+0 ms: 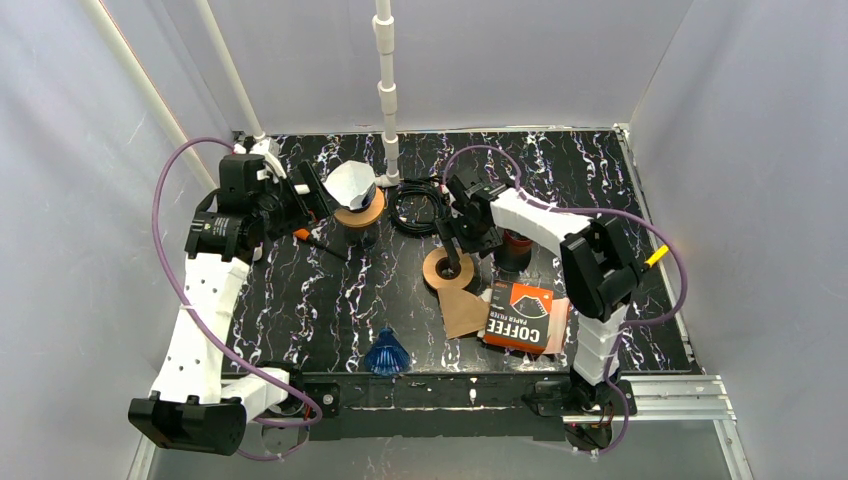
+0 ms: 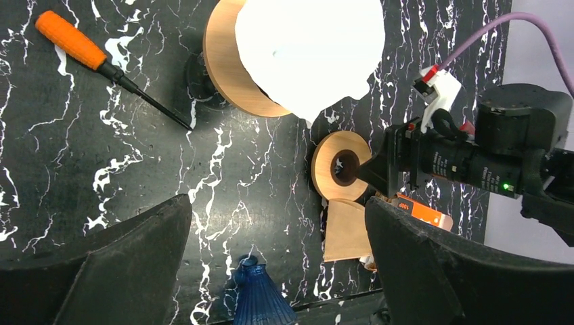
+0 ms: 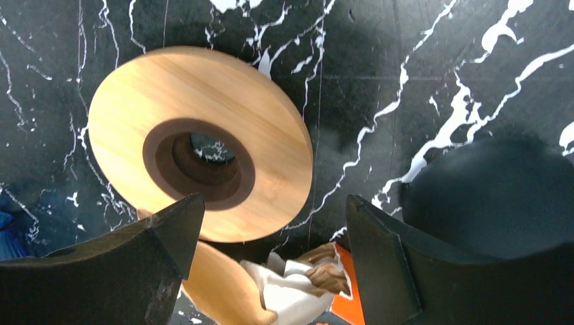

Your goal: Place the coffee filter in the dripper

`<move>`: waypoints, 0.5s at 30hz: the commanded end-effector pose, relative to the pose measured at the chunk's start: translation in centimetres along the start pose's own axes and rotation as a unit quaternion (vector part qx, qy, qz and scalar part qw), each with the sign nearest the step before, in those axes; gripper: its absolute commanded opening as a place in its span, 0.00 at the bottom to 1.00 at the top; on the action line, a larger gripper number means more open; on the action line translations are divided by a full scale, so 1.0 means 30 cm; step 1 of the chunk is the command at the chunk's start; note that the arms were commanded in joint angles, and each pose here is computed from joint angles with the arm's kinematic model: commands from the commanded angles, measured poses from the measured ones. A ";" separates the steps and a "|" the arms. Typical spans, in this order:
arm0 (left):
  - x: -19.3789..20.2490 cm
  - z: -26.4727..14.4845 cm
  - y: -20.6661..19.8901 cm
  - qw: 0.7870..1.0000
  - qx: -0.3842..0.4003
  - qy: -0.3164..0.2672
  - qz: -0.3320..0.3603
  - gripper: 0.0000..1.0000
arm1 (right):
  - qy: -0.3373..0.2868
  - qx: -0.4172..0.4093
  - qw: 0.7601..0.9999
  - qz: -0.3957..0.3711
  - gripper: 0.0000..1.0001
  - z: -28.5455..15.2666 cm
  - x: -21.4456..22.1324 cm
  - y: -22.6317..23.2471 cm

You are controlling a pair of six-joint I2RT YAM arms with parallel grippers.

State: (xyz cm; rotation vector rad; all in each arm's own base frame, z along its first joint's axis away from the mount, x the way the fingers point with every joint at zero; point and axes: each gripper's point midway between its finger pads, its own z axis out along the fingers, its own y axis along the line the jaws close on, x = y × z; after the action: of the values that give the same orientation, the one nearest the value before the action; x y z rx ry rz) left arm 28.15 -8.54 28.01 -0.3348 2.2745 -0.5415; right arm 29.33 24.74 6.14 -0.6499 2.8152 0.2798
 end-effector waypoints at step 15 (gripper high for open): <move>-0.059 -0.023 -0.002 0.999 -0.013 -0.020 0.034 0.98 | 0.011 -0.018 0.999 -0.029 0.77 0.138 -0.063 0.024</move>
State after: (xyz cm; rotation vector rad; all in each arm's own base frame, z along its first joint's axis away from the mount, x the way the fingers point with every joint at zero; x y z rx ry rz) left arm 28.80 -7.97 28.17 -0.3105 2.2766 -0.4889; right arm 30.89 25.40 2.80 -0.7219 2.8399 0.2289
